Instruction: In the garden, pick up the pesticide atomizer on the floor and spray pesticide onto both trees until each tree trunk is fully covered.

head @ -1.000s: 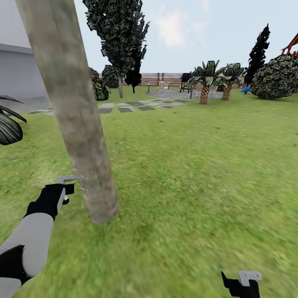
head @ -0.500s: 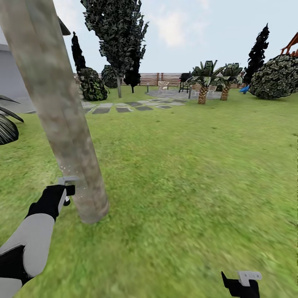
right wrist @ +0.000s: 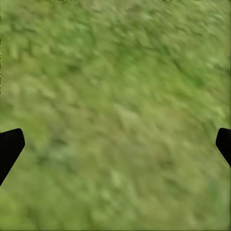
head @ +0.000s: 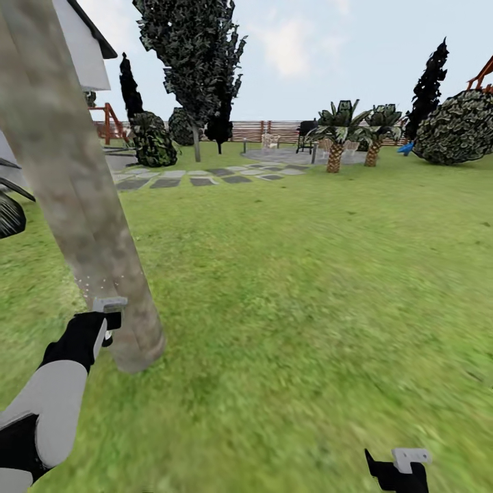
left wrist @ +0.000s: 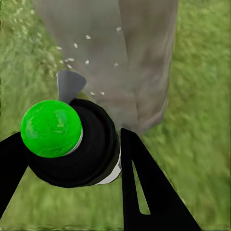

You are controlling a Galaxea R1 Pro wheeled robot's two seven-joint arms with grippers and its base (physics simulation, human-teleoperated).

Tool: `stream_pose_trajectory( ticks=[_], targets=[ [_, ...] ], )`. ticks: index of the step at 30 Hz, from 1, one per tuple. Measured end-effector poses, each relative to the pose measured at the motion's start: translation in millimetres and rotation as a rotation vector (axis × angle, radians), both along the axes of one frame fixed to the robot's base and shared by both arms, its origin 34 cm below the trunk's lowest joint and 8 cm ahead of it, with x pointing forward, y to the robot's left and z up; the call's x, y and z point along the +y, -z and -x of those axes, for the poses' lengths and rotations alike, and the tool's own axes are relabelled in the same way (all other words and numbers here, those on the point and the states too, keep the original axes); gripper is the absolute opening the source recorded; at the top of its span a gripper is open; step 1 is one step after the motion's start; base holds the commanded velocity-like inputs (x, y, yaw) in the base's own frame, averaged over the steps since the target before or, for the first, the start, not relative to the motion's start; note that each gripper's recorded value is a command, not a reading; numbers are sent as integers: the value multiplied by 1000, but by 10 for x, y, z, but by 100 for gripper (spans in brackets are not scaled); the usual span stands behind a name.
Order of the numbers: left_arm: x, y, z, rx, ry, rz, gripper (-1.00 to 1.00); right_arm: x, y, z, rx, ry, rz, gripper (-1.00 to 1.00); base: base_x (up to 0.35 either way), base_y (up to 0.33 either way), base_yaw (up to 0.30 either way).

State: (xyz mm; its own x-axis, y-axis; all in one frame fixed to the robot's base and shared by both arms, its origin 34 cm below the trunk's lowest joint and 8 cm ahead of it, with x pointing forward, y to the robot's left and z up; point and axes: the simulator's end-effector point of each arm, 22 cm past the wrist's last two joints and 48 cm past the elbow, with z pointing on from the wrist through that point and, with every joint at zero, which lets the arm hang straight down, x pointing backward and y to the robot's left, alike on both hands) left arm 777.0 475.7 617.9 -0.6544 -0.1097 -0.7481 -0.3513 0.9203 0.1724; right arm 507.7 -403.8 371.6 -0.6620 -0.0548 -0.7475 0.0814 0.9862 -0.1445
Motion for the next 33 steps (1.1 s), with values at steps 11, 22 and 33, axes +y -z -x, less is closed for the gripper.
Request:
stream_pose_trajectory(
  ticks=[11, 22, 33],
  targets=[
    [7, 461, 352, 55, -2, -15, -100, 60, 20, 6, 4, -6, -8, 100, 13, -270, 217],
    [168, 489, 443, 31, -69, 31, -100, 24, 11, 10, 1, 3, -6, 100, 169, -245, 4],
    [148, 459, 386, -11, -64, 24, -100, 42, 14, 7, 2, -1, -7, 100, 222, -196, 89]
  ],
)
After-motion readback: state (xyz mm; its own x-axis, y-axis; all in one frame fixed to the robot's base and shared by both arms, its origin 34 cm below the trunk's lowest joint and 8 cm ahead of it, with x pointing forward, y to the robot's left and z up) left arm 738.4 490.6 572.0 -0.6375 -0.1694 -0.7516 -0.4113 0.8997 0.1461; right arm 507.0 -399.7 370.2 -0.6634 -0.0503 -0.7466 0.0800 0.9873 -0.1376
